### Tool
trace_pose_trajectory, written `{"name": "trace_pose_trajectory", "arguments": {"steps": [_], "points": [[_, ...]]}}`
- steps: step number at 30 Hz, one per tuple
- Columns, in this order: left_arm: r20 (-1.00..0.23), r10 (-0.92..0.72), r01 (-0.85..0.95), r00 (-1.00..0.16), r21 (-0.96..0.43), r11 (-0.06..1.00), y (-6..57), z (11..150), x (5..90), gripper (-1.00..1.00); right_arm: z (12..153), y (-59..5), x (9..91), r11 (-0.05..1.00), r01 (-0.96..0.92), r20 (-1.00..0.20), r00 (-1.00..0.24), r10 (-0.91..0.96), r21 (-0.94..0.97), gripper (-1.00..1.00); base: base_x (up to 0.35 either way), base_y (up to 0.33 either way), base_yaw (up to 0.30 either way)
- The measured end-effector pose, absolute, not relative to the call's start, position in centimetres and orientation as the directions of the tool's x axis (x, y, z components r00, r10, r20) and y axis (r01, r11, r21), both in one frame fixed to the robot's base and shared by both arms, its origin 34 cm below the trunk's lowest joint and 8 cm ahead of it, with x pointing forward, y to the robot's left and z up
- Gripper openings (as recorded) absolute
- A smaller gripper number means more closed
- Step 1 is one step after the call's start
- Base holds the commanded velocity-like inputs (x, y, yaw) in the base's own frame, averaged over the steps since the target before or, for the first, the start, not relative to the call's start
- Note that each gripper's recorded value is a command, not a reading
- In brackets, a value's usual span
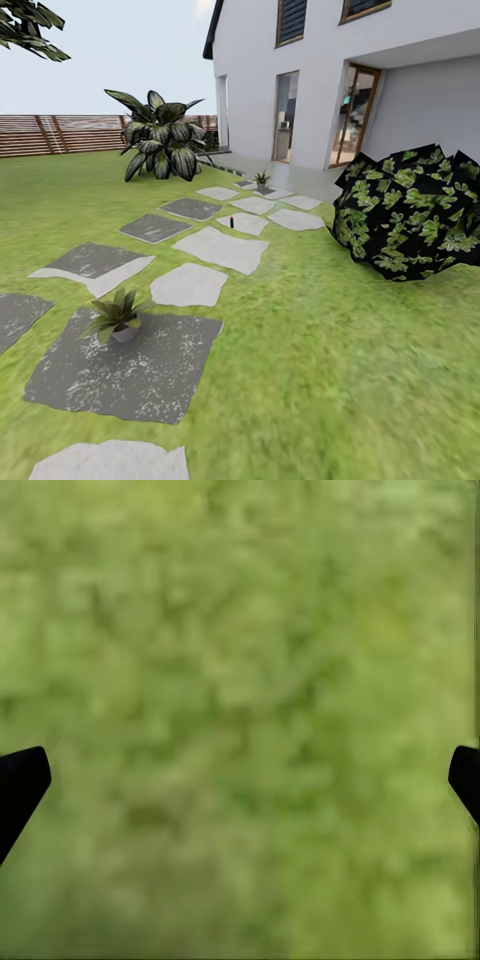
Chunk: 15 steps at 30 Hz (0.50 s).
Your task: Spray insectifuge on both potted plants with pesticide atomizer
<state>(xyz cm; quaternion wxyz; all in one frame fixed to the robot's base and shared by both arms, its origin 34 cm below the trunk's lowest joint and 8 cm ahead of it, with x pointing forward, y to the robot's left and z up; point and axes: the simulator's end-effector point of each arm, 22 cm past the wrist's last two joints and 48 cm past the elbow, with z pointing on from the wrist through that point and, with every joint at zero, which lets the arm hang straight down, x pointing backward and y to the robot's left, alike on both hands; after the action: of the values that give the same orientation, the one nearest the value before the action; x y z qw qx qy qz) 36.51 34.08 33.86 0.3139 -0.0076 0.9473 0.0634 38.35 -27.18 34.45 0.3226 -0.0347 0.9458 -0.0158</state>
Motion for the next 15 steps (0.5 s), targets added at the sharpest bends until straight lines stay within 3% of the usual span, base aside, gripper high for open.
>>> {"name": "trace_pose_trajectory", "arguments": {"steps": [15], "points": [[-0.596, 0.026, -0.054, -0.802, 0.116, 0.992, 34.11, 33.88, 36.55, 1.0, 34.44, -27.18, 38.33, 0.997, -0.056, -0.609, -0.789, -0.076, -0.052, 1.0, 0.332, -0.117, 0.0]]}}
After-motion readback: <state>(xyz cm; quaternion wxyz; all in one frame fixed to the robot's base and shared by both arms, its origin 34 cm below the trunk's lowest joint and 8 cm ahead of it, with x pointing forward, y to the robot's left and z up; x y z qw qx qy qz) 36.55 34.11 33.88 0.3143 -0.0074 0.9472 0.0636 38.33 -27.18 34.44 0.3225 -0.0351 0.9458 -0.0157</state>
